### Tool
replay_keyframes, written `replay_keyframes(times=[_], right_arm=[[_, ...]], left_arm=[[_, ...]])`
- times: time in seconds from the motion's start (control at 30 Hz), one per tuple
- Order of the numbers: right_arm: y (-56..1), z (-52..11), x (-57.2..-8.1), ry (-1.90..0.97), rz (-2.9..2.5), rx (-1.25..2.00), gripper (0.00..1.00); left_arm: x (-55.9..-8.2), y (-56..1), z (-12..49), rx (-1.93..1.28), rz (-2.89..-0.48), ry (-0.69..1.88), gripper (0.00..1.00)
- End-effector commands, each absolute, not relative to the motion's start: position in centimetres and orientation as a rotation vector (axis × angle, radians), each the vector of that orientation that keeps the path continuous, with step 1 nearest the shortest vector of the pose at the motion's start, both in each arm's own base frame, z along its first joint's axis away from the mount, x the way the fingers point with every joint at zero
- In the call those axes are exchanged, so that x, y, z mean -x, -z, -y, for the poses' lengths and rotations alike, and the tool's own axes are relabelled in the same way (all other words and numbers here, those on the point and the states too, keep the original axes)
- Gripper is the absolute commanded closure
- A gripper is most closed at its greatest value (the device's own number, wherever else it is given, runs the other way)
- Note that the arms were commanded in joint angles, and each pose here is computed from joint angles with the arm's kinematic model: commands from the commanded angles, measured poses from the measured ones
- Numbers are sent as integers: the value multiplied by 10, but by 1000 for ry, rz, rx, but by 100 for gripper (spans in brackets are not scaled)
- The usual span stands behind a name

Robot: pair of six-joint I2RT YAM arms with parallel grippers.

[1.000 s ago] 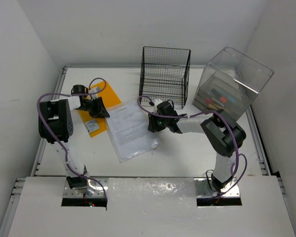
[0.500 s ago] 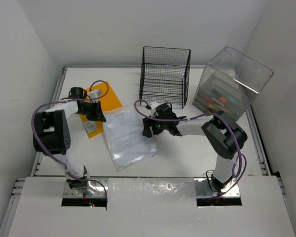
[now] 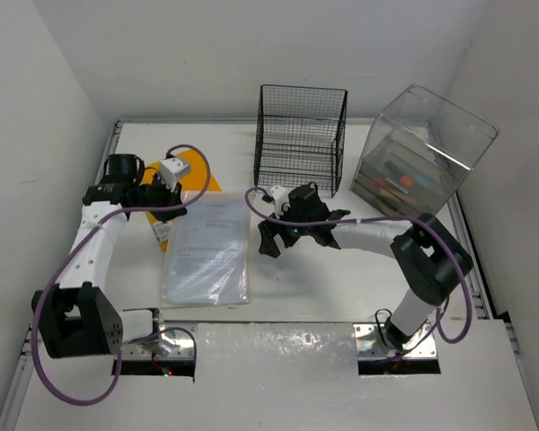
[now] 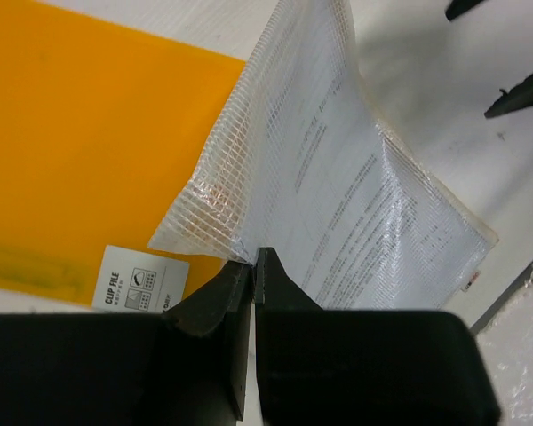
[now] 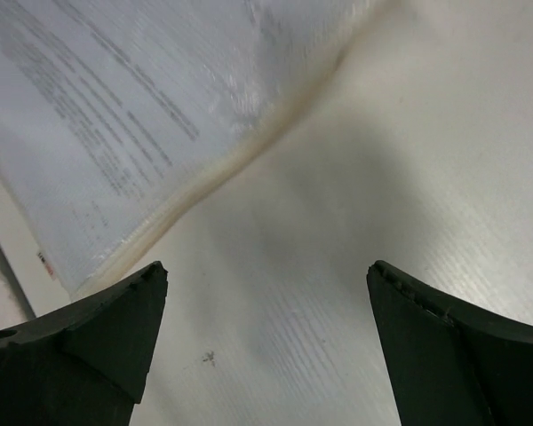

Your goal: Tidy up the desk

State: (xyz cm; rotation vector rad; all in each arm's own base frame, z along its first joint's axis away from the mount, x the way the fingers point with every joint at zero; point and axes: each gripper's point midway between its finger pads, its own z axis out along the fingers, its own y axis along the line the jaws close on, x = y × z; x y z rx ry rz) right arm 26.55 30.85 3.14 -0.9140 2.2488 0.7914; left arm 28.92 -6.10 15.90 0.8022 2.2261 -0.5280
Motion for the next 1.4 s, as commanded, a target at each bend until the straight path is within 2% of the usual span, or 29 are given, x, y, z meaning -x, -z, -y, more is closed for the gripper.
replay_keyframes(times=[0.0, 0.1, 0.23, 0.53, 0.63, 0.67, 0.87, 0.97, 1.0, 1.03, 1.07, 1.1, 1.17, 1.3, 1.37], right_arm=[[-94, -324, -275, -828, -1986, 1028, 9], [-124, -323, -275, -822, -1870, 1030, 4], [-145, -328, -284, -864, -1794, 972, 3], [-177, -324, -320, -1095, -1688, 707, 5], [-188, -342, -310, -1221, -1627, 788, 14], [-195, -348, -307, -1259, -1592, 811, 22], [-198, -364, -272, -1418, -1500, 943, 50], [-197, -360, -263, -1418, -1475, 963, 83], [-202, -358, -263, -1399, -1462, 964, 100], [-197, -356, -262, -1391, -1491, 966, 100], [-197, -354, -262, -1360, -1477, 991, 100], [-196, -351, -259, -1347, -1500, 1004, 100], [-197, -348, -258, -1299, -1480, 1048, 100], [-188, -336, -254, -1203, -1550, 1131, 100], [-195, -332, -259, -1111, -1530, 1172, 100]], left_arm=[[-276, -185, 79, -991, -2043, 541, 100], [-263, -210, 93, -1069, -1910, 588, 100], [-255, -245, 103, -1057, -1787, 582, 100], [-243, -264, 114, -1066, -1724, 645, 100], [-243, -267, 117, -1061, -1712, 672, 100], [-243, -268, 117, -1058, -1707, 679, 100], [-246, -272, 119, -1039, -1692, 692, 100], [-252, -270, 117, -1027, -1708, 679, 100], [-254, -268, 116, -1018, -1723, 676, 100], [-256, -267, 115, -1021, -1731, 669, 100], [-260, -262, 111, -1038, -1744, 645, 97], [-259, -258, 110, -1046, -1767, 641, 77], [-262, -248, 104, -1071, -1800, 605, 53], [-272, -247, 93, -1091, -1821, 503, 32], [-276, -259, 89, -1097, -1804, 445, 27]])
